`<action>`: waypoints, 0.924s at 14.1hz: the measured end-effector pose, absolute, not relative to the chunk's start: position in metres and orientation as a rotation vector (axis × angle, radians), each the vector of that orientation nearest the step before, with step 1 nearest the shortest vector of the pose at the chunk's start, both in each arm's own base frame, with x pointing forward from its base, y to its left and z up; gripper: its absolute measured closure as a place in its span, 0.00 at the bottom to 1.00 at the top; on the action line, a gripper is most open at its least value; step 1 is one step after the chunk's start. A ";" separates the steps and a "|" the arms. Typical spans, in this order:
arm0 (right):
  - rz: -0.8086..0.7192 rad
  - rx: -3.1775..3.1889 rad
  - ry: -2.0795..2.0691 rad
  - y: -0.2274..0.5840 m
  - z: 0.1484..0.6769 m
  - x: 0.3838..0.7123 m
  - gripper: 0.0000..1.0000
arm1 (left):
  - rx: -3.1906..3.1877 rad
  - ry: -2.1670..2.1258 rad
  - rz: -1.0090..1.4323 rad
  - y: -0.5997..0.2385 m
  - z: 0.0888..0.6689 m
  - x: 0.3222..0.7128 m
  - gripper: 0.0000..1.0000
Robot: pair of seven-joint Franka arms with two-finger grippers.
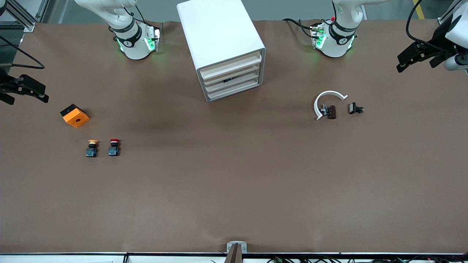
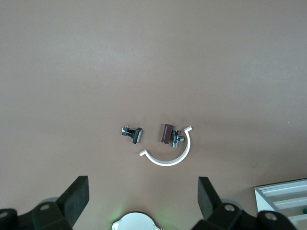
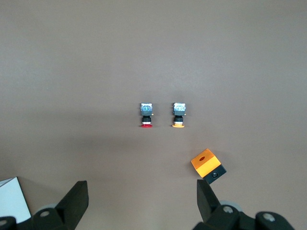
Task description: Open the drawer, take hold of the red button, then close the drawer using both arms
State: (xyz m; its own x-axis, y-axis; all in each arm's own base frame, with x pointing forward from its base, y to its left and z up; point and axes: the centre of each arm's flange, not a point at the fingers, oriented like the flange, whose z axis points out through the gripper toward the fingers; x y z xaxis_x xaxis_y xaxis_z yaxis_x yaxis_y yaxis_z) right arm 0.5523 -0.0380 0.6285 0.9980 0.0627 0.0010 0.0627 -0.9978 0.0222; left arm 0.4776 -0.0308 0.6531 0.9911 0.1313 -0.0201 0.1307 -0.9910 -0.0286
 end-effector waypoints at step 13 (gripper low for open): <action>0.028 3.125 0.131 -0.026 0.630 0.555 0.00 | -3.116 -0.209 0.014 -0.028 0.658 0.496 0.00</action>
State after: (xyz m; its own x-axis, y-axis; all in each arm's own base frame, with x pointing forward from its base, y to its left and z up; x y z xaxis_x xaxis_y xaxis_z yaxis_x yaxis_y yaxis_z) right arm 0.5546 -0.0257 0.6298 0.9964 0.0836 0.0171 0.0834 -0.9964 0.0148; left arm 0.4962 -0.0278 0.6576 0.9910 0.1339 -0.0076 0.1337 -0.9908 -0.0194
